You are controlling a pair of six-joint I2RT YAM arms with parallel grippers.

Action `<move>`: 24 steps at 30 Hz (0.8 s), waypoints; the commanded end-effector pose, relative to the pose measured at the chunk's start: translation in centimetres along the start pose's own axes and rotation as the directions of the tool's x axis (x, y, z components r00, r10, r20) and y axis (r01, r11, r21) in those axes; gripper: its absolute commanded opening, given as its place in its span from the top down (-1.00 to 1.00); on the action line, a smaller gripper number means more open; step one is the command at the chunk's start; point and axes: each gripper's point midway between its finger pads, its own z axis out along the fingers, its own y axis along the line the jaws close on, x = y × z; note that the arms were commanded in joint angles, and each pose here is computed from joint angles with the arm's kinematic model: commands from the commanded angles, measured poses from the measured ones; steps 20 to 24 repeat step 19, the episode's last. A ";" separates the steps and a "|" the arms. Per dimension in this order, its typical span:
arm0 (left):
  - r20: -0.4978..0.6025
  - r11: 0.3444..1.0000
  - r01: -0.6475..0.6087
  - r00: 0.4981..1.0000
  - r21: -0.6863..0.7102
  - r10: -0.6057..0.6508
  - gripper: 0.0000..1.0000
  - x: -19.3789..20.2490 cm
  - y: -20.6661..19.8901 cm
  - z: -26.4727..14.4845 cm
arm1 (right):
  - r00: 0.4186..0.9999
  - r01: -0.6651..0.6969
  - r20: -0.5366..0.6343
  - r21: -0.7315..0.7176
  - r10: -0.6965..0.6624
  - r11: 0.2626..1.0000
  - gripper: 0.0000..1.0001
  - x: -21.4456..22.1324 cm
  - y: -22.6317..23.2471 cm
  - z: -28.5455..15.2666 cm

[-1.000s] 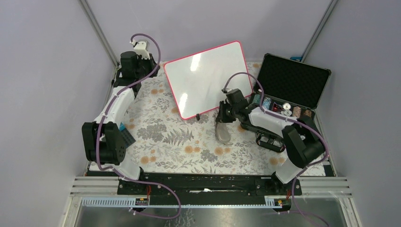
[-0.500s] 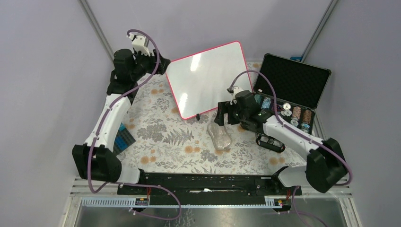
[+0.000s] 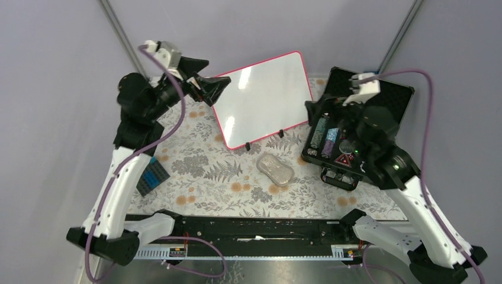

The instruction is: Erase the whiteboard

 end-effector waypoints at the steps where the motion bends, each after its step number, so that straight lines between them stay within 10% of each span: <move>1: 0.254 0.994 -0.097 0.961 -0.049 0.106 -0.98 -7.9 -2.2 -3.7 | 0.983 0.007 0.184 0.090 -0.023 0.996 -0.99 -6.4 -2.1 -4.4; 24: 0.373 0.971 -0.138 0.905 -0.195 0.204 -0.98 -10.9 -2.6 -8.4 | 0.924 -0.025 0.383 0.055 0.002 0.998 -0.99 -11.0 -2.3 -8.6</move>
